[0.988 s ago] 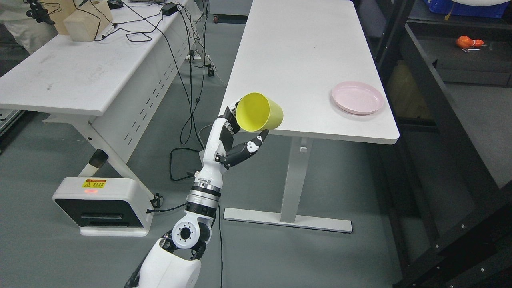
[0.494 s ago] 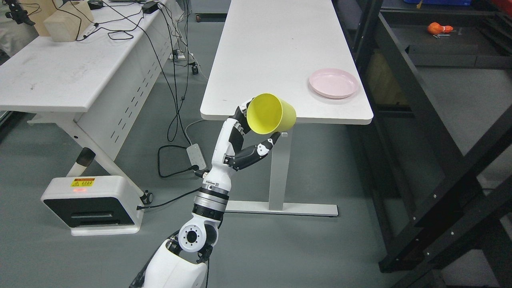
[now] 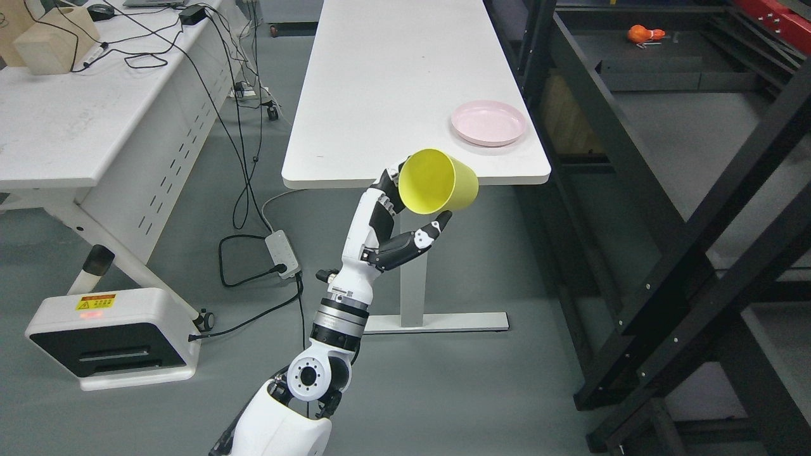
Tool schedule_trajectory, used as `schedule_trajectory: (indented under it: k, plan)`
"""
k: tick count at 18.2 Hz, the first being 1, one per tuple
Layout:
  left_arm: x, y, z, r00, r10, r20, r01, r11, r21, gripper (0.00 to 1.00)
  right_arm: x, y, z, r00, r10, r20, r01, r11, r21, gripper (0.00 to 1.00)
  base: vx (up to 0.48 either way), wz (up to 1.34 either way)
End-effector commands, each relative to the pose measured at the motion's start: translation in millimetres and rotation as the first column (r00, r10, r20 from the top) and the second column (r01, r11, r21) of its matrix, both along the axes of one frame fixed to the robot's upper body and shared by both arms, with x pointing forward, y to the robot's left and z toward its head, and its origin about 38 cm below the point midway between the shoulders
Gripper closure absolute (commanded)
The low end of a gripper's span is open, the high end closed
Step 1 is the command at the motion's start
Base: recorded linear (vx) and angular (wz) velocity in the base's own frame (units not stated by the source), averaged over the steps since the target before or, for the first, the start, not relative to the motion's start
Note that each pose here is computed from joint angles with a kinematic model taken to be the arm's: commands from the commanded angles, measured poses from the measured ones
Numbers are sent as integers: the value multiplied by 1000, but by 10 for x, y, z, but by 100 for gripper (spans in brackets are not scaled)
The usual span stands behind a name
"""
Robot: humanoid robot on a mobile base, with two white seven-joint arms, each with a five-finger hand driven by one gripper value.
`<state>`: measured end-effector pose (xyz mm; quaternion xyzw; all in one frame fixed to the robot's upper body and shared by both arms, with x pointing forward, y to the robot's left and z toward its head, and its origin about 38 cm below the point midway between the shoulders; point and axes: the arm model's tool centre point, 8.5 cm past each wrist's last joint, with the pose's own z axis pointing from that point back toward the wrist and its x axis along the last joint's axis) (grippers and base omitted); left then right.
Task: Place yellow IKEA cup on middle right shelf
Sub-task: 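Hold the cup in the left hand while turning toward the black shelves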
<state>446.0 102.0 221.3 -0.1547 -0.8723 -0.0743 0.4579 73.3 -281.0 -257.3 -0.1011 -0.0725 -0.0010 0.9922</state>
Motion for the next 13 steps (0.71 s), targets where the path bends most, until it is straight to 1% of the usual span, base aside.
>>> schedule_trajectory:
  k: [1, 9, 13]
  plan:
    - [-19, -12, -17, 1000, -17, 0, 17, 1000, 17, 100, -90, -99, 1, 1000, -8, -12, 8, 1000, -13, 1, -28, -190]
    - [-35, -62, -36, 1000, -30, -3, 30, 999, 24, 100, -90, -99, 1, 1000, -8, -12, 8, 1000, -13, 1, -46, -204]
    - [-32, -62, -30, 1000, -31, -2, 31, 999, 23, 100, -90, -99, 1, 1000, -8, -12, 8, 1000, -13, 1, -61, -349]
